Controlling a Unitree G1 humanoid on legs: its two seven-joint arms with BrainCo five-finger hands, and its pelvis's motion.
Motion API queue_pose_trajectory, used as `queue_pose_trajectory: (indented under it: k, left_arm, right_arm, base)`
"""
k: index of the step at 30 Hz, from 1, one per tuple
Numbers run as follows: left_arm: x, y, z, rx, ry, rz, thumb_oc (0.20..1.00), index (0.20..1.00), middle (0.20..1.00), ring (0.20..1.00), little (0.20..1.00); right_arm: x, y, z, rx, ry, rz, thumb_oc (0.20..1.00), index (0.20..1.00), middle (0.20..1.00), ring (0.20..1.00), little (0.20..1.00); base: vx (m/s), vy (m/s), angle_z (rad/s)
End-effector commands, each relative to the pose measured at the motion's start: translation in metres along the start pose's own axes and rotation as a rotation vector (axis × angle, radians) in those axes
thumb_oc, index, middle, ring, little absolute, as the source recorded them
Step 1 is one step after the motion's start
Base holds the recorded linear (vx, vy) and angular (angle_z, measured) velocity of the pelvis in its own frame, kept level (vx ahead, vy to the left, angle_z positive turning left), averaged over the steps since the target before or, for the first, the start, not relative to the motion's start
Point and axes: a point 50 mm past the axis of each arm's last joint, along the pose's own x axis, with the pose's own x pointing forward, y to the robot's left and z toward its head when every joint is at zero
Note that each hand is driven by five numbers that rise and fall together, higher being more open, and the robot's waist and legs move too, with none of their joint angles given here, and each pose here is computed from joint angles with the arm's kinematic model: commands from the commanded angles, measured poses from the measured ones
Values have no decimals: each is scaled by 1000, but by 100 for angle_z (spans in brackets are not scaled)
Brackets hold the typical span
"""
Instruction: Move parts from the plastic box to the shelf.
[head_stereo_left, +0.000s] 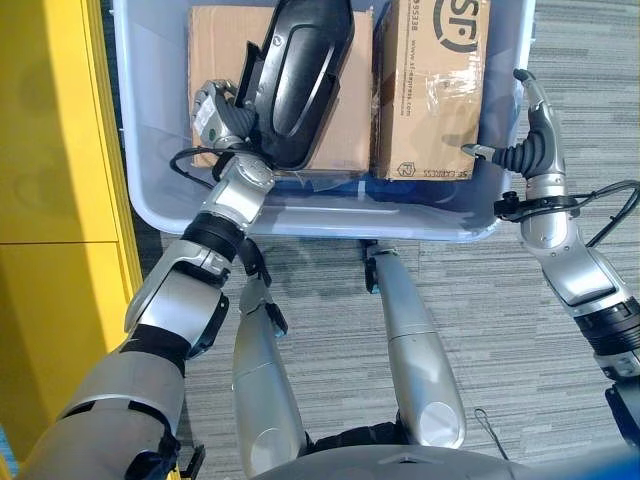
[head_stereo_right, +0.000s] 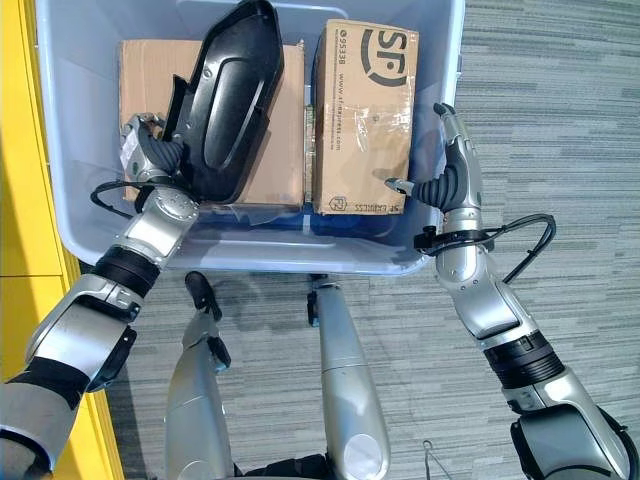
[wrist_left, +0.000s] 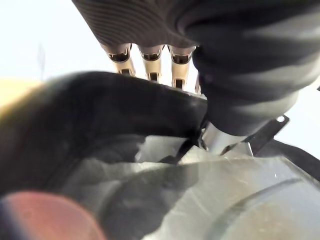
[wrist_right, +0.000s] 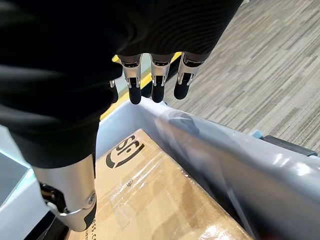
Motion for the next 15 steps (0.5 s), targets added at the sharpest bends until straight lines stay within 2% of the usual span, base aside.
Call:
queue_pose_trajectory:
  k: [1, 9, 12, 15]
  left_arm:
    - [-67, -66, -77, -10, 354, -385, 200, 200, 200, 200, 200]
    - [-90, -79, -81, -146, 441, -383, 200, 200, 200, 200, 200]
    - [-92, -80, -78, -163, 406, -372, 200, 200, 200, 200, 200]
    - [-83, -71, -50, -276, 235, -281, 200, 200, 200, 200, 200]
  right_arm:
    - [8, -12, 13, 59, -48, -101, 1000, 1000, 1000, 1000, 1000]
    - [5, -9, 15, 74, -32, -120, 1000, 1000, 1000, 1000, 1000]
    - [3, -9, 14, 81, -32, -122, 1000, 1000, 1000, 1000, 1000]
    - [-5, -6, 11, 93, -39, -113, 1000, 1000, 1000, 1000, 1000]
  base:
    - [0, 0, 0]
    - [-7, -18, 0]
    - [0, 0, 0]
    - [-12, 53, 2]
